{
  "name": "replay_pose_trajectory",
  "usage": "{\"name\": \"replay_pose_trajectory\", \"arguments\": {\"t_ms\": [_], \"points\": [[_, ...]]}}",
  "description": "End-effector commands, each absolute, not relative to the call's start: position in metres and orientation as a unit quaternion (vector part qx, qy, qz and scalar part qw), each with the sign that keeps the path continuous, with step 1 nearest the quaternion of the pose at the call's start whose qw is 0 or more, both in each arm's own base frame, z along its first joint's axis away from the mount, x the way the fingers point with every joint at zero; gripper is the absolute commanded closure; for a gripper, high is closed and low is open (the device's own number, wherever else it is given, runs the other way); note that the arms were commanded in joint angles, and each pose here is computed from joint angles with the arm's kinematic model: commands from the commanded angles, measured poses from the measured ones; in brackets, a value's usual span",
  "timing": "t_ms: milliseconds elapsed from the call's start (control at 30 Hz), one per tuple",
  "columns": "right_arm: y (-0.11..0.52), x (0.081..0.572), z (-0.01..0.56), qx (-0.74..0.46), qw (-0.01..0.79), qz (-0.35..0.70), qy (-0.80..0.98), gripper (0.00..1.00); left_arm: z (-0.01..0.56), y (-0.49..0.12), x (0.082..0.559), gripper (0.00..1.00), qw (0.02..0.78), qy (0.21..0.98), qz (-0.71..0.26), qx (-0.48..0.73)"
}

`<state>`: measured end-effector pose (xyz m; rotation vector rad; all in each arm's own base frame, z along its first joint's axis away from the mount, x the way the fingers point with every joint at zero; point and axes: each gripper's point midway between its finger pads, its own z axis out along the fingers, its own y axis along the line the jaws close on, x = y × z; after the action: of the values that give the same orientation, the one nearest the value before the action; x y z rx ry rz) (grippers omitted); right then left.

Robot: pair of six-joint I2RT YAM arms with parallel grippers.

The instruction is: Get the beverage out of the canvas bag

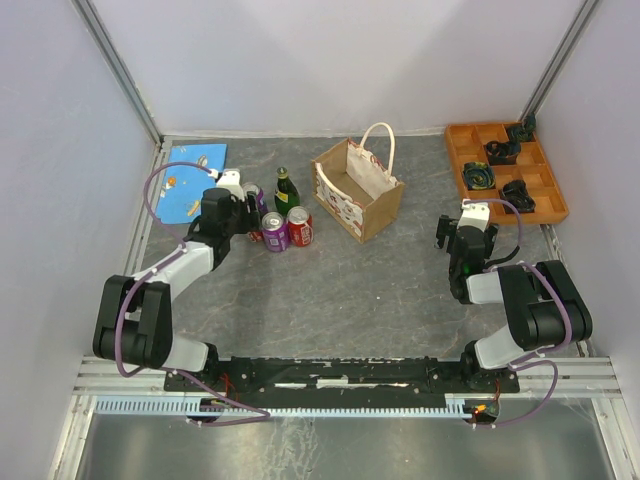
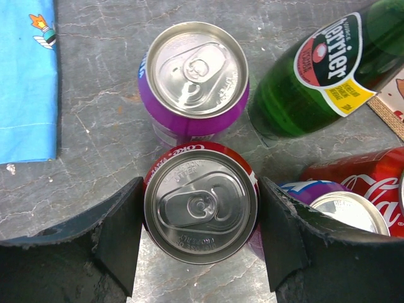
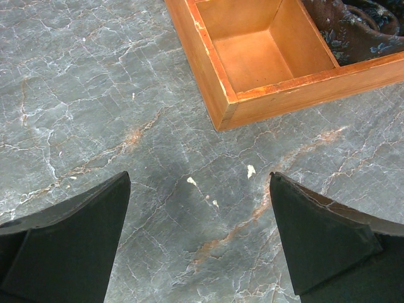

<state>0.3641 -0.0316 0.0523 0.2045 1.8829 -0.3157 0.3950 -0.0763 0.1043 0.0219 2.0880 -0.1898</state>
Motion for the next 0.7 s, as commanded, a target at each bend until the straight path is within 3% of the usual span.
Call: {"name": "replay_pose_trajectory", "arguments": {"t_ms": [0, 133, 433, 600, 667], "points": [[-0.031, 0.378, 0.075, 0.096, 0.606, -0.129, 0.779, 0.01, 0.144, -0.096, 0.413, 0.86, 0.54, 0.834, -0.115, 0.01], [-0.031, 0.378, 0.075, 0.096, 0.605, -0.128, 0.78, 0.01, 0.142, -0.086, 0.41, 0.69, 0.524, 0.848, -0.082, -0.001], [-0.031, 0.378, 0.075, 0.097, 0.605, -0.129, 0.779, 0.01, 0.137, -0.067, 0.398, 0.63, 0.509, 0.86, -0.031, -0.022], [-0.031, 0.378, 0.074, 0.096, 0.605, -0.128, 0.78, 0.01, 0.134, -0.066, 0.395, 0.3, 0.501, 0.864, -0.026, -0.026], [-0.031, 0.378, 0.075, 0.096, 0.606, -0.129, 0.779, 0.01, 0.135, -0.065, 0.394, 0.07, 0.501, 0.865, -0.025, -0.03]]}}
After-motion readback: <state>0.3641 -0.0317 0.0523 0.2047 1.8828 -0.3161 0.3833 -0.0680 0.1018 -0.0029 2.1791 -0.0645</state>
